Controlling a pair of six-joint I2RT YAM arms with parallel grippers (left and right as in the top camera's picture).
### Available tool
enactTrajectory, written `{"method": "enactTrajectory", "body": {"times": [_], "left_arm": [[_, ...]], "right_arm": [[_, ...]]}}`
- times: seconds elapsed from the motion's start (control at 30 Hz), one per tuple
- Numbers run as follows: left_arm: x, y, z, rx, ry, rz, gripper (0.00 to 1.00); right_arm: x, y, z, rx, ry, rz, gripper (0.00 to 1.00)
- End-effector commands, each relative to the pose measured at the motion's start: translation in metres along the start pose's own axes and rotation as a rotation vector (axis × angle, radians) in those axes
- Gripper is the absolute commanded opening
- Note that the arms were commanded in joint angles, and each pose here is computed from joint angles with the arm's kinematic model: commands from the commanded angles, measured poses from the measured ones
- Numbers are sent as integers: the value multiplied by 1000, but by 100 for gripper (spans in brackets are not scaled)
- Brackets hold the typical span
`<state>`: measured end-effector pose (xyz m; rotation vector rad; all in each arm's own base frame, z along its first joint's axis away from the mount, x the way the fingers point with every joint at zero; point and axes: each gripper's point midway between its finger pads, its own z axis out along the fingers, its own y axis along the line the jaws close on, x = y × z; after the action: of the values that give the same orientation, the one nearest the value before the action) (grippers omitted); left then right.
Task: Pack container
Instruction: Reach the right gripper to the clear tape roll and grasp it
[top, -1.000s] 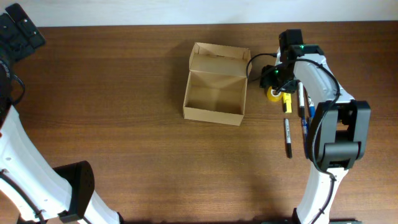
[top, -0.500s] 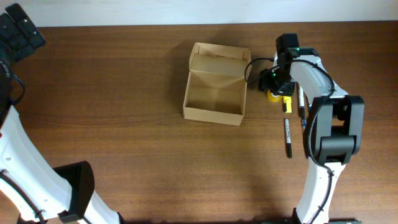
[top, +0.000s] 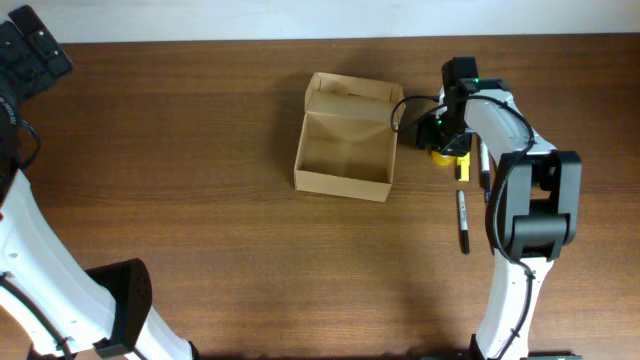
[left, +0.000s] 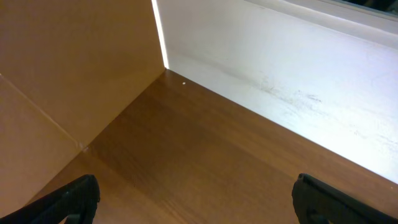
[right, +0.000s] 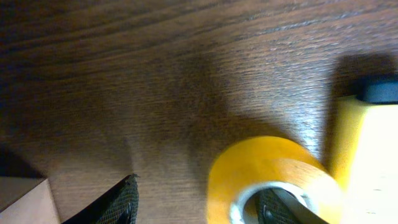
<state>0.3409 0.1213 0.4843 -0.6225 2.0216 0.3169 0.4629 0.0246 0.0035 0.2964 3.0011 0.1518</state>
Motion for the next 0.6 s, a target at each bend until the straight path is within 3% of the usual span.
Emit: {"method": "enactTrajectory", "body": {"times": [0.0,0.27,0.57], "left_arm": [[1,0,4,-1,10,8,100],[1,0,4,-1,10,8,100],[1,0,4,-1,10,8,100]], "right_arm": [[3,-3,13,25,28,-9,59],[7,-13,13,82,40,-5,52],[12,-20,12,114,59,-7,59]]}}
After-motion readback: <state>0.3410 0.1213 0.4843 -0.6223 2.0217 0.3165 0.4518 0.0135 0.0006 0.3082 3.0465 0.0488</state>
